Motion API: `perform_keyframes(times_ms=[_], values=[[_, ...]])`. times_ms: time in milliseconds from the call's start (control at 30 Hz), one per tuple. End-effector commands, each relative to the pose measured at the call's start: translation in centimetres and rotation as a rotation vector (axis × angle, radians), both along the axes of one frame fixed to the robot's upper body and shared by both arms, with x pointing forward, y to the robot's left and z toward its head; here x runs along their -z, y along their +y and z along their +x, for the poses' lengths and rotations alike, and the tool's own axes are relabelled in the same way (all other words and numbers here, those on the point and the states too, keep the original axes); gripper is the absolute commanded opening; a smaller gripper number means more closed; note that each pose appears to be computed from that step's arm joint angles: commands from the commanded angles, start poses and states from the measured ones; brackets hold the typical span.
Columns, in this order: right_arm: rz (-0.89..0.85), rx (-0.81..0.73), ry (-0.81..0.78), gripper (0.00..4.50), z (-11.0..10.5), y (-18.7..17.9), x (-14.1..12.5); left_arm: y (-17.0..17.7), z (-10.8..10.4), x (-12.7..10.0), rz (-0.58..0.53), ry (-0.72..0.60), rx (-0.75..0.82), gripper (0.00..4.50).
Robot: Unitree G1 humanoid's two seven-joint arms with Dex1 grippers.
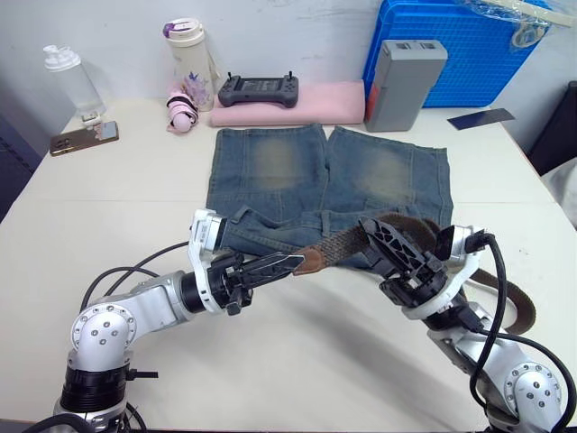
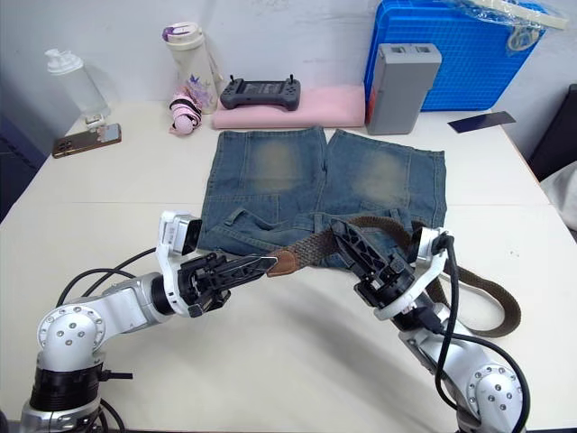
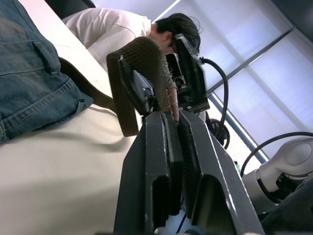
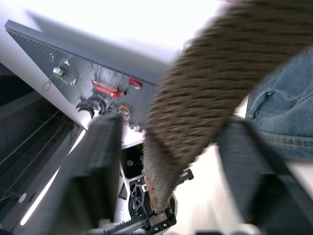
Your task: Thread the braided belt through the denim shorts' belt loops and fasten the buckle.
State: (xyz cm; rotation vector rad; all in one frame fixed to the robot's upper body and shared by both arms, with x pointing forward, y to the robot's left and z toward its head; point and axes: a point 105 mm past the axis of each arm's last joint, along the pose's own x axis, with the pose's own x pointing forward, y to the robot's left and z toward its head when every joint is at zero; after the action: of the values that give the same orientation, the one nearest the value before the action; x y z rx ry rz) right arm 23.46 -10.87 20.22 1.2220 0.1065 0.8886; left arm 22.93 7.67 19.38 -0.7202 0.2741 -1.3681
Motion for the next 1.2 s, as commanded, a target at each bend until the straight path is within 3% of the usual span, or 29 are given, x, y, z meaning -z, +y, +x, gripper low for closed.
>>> perform_keyframes(times_ms=[33, 67, 267, 400, 467, 600, 633, 733, 933, 1033, 1200], values=[[0.029, 0.007, -0.019, 0.87, -0.4, -0.2, -0.7, 0.0, -0.2, -0.7, -0.024, -0.015, 0.011, 0.00], [0.035, 0.015, -0.018, 0.18, -0.3, -0.3, -0.8, 0.0, -0.3, -0.7, -0.023, -0.016, 0.012, 0.00], [0.050, 0.038, -0.016, 0.07, -0.1, -0.6, -0.8, -0.1, -0.3, -0.5, -0.007, -0.020, 0.010, 0.00], [0.067, 0.064, -0.015, 0.00, 0.2, -1.1, -0.9, -0.2, 0.0, 0.0, 0.053, -0.055, 0.001, 1.55], [0.078, 0.104, -0.008, 0.00, 0.6, -1.9, -0.8, -0.3, 0.9, 0.7, 0.154, -0.149, -0.031, 2.40], [0.129, 0.172, -0.006, 0.00, 1.0, -3.7, -1.0, 0.1, 4.5, 4.3, 0.564, -0.619, -0.124, 4.10], [0.134, 0.176, -0.008, 0.00, 1.0, -3.9, -1.1, 0.2, 5.5, 4.9, 0.647, -0.751, -0.132, 4.34], [0.137, 0.175, -0.015, 0.00, 0.8, -3.9, -1.2, 0.4, 8.1, 6.2, 0.823, -1.035, -0.140, 4.34], [0.152, 0.160, -0.037, 0.00, 0.3, -3.6, -1.7, 0.2, 12.2, 7.4, 0.978, -1.252, -0.193, 4.34], [0.145, 0.152, -0.042, 0.00, 0.2, -3.5, -1.7, 0.0, 12.8, 7.3, 0.974, -1.282, -0.201, 3.55], [0.145, 0.163, -0.037, 0.00, 0.2, -3.6, -1.7, 0.9, 12.7, 7.4, 0.986, -1.299, -0.195, 1.46]])
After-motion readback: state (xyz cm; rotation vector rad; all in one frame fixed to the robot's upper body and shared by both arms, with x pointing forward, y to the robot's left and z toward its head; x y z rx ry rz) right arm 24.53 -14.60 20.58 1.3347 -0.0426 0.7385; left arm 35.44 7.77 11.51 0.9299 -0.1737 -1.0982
